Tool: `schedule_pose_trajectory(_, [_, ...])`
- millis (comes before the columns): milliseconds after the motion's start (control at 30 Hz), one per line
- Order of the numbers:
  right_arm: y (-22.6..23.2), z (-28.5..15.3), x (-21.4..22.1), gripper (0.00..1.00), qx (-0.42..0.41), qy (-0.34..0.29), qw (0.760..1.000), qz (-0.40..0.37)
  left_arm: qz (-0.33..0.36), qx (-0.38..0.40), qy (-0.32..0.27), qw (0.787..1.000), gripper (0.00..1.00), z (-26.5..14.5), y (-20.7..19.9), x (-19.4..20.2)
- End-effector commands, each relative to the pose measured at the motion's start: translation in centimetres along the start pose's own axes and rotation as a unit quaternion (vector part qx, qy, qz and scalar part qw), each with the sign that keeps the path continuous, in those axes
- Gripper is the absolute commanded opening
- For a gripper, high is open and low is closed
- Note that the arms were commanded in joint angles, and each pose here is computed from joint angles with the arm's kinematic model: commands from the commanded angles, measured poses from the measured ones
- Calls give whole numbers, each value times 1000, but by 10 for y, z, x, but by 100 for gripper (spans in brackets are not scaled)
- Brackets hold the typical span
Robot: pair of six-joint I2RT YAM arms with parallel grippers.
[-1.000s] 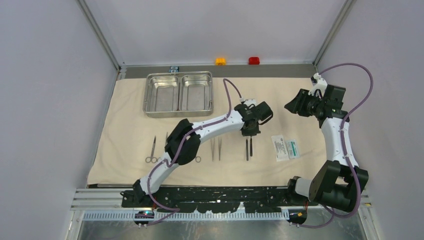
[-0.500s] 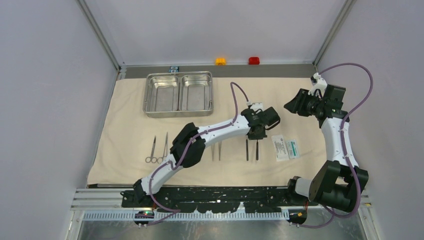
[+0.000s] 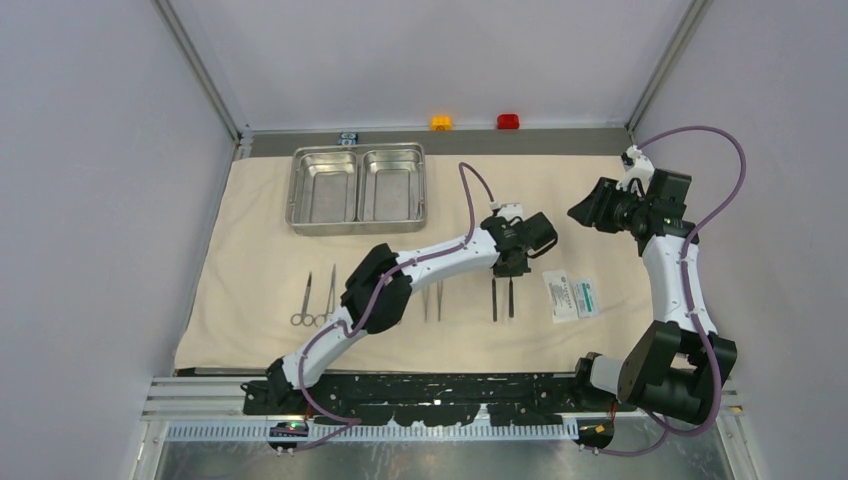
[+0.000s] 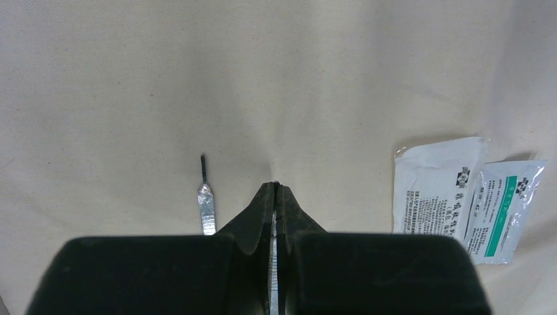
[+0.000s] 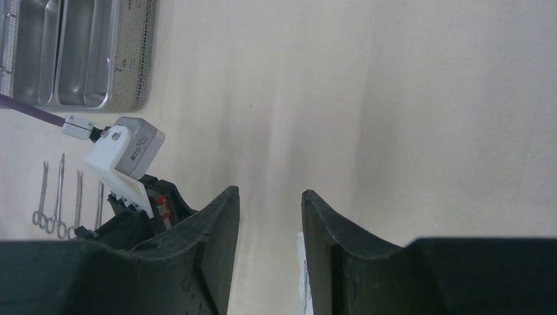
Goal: Open and lay out the surgical kit
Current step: Place the medical item in the surgical kit.
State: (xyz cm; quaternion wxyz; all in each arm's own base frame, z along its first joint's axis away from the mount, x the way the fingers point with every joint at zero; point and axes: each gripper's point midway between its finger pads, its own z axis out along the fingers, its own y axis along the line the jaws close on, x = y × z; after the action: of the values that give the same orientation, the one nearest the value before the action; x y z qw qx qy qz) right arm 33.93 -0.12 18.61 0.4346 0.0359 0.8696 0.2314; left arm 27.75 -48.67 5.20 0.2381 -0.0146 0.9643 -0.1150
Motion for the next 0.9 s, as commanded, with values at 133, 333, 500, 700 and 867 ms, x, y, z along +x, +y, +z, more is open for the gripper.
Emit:
schedule_pose_trajectory(133, [1,-1,-7,45,-6,-18,1000,-9,-8,-12,-25,1000,0,5,5,-14])
schedule_pose_trajectory(333, [1,-1,-7,45,-6,-16,1000,-9,-6,-14,-35,999,0,4,5,-18])
schedule_pose_trajectory(500, [1,0,-6,45,-6,-16,1000,-8,-2,-25,-37,999,0,7,11,-17])
schedule_pose_trajectory(700, [0,0,-5,45,-5,-15,1000,-8,-1,-35,-41,999,0,10,16,-16])
schedule_pose_trajectory(867, [0,1,-5,45,-6,-13,1000,-7,-1,-39,-41,998,0,11,18,-15])
